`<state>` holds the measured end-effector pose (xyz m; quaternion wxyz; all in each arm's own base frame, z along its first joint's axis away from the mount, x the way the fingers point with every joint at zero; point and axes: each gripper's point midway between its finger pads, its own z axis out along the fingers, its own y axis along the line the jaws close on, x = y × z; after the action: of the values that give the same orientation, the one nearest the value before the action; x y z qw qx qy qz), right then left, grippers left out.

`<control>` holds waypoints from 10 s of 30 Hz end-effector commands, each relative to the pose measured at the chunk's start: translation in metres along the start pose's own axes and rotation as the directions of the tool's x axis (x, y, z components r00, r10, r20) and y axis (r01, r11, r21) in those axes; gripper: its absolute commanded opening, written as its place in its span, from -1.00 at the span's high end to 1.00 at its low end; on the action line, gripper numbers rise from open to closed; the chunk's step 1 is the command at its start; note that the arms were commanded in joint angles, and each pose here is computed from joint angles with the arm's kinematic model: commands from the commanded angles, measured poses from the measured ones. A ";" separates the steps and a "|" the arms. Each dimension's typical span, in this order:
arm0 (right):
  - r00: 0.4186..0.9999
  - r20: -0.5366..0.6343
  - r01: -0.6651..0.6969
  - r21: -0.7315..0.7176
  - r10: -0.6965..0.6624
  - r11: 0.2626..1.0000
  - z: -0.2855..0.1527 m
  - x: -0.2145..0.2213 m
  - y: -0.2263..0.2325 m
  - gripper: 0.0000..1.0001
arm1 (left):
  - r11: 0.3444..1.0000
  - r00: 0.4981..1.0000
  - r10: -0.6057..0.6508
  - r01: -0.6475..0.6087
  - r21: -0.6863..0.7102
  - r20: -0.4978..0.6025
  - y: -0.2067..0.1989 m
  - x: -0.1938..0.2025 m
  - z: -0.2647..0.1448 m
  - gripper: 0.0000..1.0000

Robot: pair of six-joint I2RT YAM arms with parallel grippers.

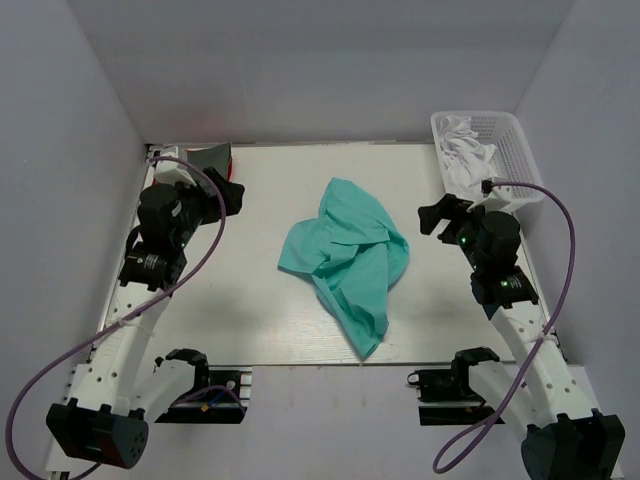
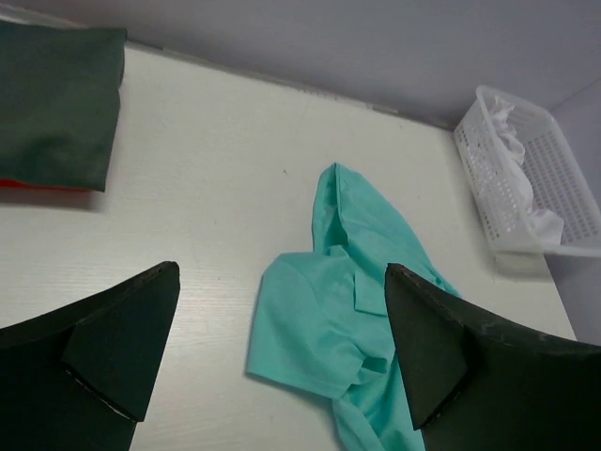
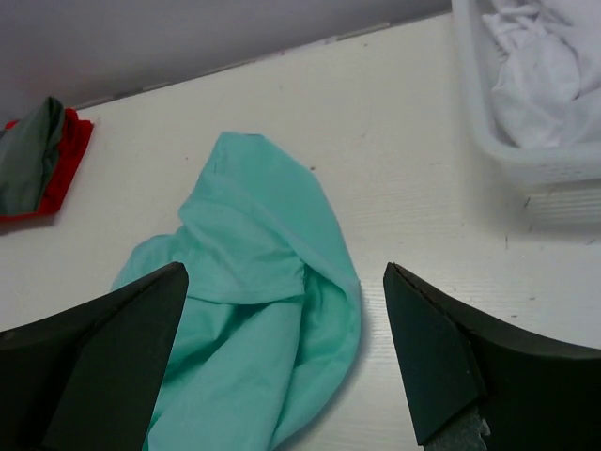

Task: Fold and stack the t-shirts
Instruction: Flatten out the tshirt, then fold the flattened tshirt in 1/3 of the way

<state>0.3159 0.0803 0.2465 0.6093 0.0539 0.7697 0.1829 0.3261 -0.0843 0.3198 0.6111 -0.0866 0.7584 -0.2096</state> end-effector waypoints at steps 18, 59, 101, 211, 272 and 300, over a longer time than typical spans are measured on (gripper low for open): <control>0.599 -0.801 -0.246 -0.189 -0.004 0.951 -0.097 0.159 0.066 -0.81 | 0.999 0.703 -0.014 0.031 0.011 -0.711 0.004 0.230 0.045 -0.96; 0.179 -0.738 0.423 -0.539 -0.650 0.728 -0.154 0.290 0.106 -0.29 | 0.993 0.669 0.010 -0.097 -0.074 -0.743 0.012 0.299 0.049 1.00; 0.914 0.206 0.271 0.334 -0.351 0.903 -0.091 -0.157 0.092 1.00 | 0.835 0.993 0.060 0.006 -0.550 0.102 -0.024 -0.132 0.002 1.00; 0.808 -0.359 0.575 0.306 -0.468 0.759 0.245 0.013 -0.082 1.00 | 0.986 0.943 0.074 -0.118 -0.120 -0.324 0.019 0.080 0.237 1.00; 0.808 -0.550 0.340 0.143 -0.211 0.929 0.214 0.130 -0.070 -0.81 | 0.879 0.782 -0.195 -0.129 -0.460 -0.592 0.134 0.180 0.217 0.62; 0.771 -0.628 0.286 0.196 -0.104 0.938 0.210 0.156 -0.089 -0.40 | 0.859 0.739 -0.257 -0.120 -0.498 -0.622 0.173 0.170 0.185 1.00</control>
<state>0.4914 0.0956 0.0239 0.3313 -0.0115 0.9433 0.0178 0.4690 -0.0247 0.0317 0.2004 -0.2107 0.9568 -0.0009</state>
